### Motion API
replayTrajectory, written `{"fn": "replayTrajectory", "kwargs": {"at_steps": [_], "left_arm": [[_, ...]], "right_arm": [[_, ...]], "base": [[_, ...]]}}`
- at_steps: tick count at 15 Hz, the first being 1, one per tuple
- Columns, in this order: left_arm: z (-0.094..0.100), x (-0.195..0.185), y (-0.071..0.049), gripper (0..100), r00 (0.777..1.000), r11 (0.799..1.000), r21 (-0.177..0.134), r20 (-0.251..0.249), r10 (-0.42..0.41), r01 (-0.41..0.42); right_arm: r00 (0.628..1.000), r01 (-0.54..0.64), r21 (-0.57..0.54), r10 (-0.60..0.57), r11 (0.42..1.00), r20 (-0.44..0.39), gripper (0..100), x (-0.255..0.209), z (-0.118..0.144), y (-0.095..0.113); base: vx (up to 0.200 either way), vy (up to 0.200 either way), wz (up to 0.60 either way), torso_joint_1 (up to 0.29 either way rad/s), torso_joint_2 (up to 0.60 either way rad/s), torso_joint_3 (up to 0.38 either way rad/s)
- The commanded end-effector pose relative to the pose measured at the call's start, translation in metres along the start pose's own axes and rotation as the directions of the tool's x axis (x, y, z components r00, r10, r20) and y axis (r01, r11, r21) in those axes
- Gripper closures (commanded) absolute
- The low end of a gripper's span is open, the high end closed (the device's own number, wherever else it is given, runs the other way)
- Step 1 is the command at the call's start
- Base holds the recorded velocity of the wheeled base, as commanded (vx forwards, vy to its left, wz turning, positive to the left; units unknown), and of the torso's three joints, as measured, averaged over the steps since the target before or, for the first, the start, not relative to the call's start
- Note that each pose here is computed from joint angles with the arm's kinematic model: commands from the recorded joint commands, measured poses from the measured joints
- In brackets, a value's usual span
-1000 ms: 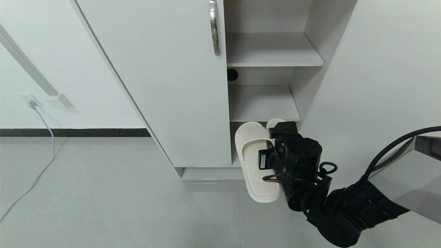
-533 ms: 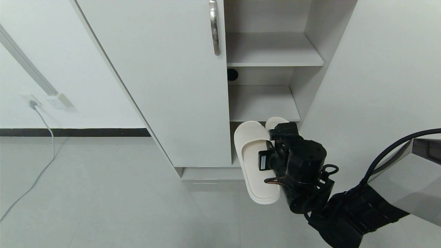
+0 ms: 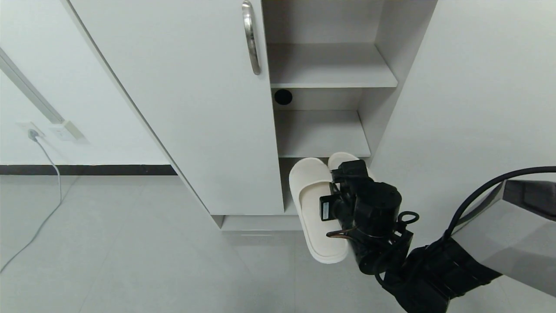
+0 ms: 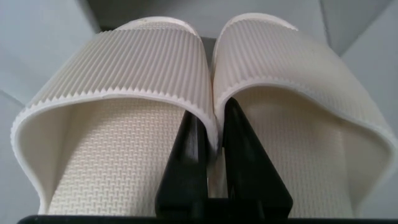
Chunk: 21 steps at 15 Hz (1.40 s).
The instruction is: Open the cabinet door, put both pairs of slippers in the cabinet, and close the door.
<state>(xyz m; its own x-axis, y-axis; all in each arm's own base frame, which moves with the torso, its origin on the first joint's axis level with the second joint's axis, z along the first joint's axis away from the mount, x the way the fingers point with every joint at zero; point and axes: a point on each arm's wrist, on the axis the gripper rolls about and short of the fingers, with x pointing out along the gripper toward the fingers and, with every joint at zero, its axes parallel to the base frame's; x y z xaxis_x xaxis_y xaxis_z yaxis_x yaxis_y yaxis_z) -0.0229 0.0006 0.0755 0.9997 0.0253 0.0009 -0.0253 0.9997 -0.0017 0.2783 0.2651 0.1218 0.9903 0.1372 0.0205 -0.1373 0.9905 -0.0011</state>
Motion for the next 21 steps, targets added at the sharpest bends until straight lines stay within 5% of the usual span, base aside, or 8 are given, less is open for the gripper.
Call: {"fn": "replayTrajectory", "kwargs": {"at_steps": [1,14,21], "left_arm": [[0.000,0.000,0.000,100,1.000,1.000,0.000,-0.002,0.001,-0.001],[0.000,0.000,0.000,100,1.000,1.000,0.006,-0.001,-0.004,0.004],[0.000,0.000,0.000,100,1.000,1.000,0.006,-0.001,-0.005,0.005]], "right_arm": [[1.000,0.012,-0.003,-0.012,1.000,-0.002,100,0.009,-0.006,0.005],[0.997,0.067,-0.019,-0.067,0.998,-0.030,100,0.036,-0.006,0.015],[0.997,0.074,-0.016,-0.075,0.997,-0.024,100,0.039,-0.005,0.012]], "base": [[0.000,0.000,0.00,0.000,0.00,0.000],[0.000,0.000,0.00,0.000,0.00,0.000],[0.200,0.000,0.00,0.001,0.00,0.004]]}}
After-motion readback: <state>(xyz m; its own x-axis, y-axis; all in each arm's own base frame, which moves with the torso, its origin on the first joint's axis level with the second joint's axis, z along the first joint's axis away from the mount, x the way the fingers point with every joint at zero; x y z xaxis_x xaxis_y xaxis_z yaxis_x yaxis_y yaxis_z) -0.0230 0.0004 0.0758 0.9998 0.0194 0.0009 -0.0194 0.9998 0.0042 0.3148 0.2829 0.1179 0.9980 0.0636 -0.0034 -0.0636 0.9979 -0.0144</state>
